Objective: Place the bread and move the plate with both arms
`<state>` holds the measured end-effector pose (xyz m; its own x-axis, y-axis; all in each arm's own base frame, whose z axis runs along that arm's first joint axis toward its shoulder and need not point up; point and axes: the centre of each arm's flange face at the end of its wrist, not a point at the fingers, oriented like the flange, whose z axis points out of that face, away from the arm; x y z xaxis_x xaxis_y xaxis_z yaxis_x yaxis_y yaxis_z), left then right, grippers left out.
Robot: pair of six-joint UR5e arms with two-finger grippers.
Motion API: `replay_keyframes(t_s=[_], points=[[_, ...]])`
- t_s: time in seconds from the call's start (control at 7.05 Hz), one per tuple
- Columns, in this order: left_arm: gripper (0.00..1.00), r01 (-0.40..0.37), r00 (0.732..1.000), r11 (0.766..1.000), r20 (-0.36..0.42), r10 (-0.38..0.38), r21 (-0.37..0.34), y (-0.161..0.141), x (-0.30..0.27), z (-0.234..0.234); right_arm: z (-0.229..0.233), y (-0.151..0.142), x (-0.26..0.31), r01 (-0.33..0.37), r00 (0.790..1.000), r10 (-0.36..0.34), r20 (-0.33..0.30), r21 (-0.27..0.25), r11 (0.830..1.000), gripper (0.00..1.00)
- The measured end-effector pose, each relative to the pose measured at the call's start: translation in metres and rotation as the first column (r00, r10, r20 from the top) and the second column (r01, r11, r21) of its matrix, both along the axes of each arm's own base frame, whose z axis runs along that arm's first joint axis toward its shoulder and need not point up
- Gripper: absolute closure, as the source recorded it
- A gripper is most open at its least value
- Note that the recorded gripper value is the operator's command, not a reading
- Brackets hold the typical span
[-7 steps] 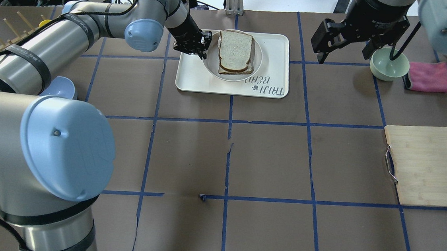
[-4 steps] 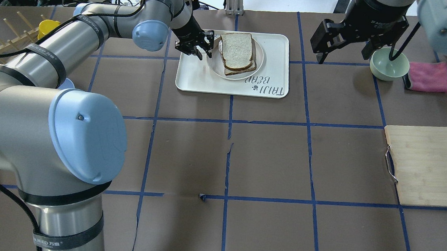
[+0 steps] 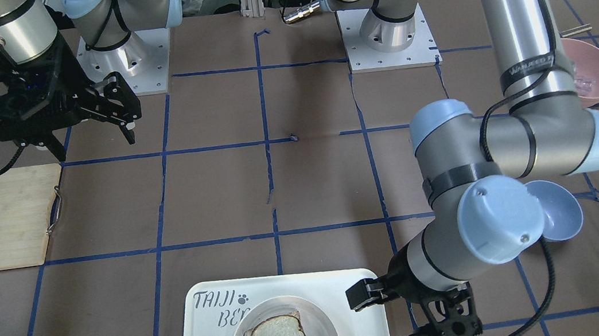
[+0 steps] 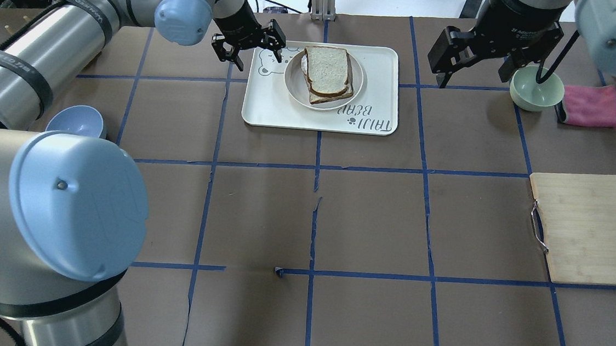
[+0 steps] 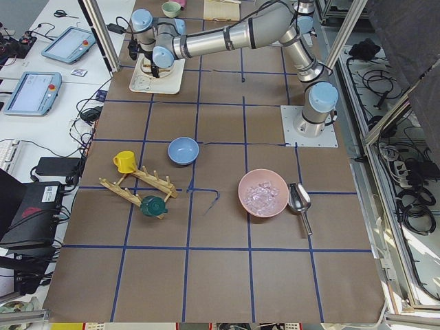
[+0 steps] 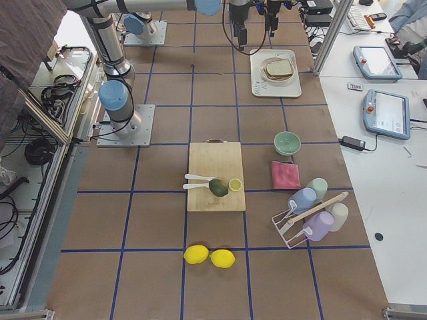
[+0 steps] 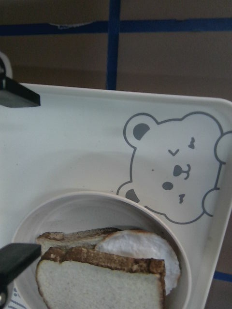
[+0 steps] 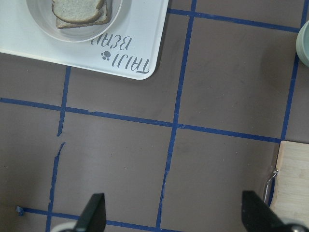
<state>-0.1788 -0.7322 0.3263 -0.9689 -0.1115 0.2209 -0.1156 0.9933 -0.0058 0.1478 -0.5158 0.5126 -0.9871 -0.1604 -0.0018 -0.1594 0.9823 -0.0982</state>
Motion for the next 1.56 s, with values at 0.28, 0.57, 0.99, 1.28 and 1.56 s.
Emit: replay_keyframes(t_s=[0.28, 0.57, 0.99, 1.28, 1.56], points=[[0.0, -0.015, 0.998, 1.0, 0.061, 0.014, 0.02, 0.04, 0.019, 0.065, 0.0, 0.0, 0.0, 0.0, 1.0, 0.0, 0.001, 0.0, 1.0, 0.0], [0.0, -0.022, 0.987, 0.999, 0.157, 0.015, 0.042, 0.091, 0.039, 0.099, 0.0, 0.0, 0.0, 0.0, 1.0, 0.0, 0.002, 0.0, 1.0, 0.0], [0.0, 0.01, 0.977, 0.998, 0.211, -0.024, 0.067, 0.172, 0.052, 0.112, -0.003, 0.0, 0.0, 0.001, 1.0, -0.001, 0.003, 0.006, 1.0, 0.0], [0.0, 0.017, 0.974, 0.998, 0.226, -0.031, 0.064, 0.208, 0.055, 0.124, -0.004, 0.0, 0.0, 0.001, 1.0, -0.001, 0.002, 0.007, 1.0, 0.0], [0.0, 0.015, 0.973, 0.998, 0.227, -0.027, 0.058, 0.225, 0.057, 0.136, -0.004, 0.0, 0.0, 0.002, 1.0, -0.002, 0.003, 0.008, 1.0, 0.0]])
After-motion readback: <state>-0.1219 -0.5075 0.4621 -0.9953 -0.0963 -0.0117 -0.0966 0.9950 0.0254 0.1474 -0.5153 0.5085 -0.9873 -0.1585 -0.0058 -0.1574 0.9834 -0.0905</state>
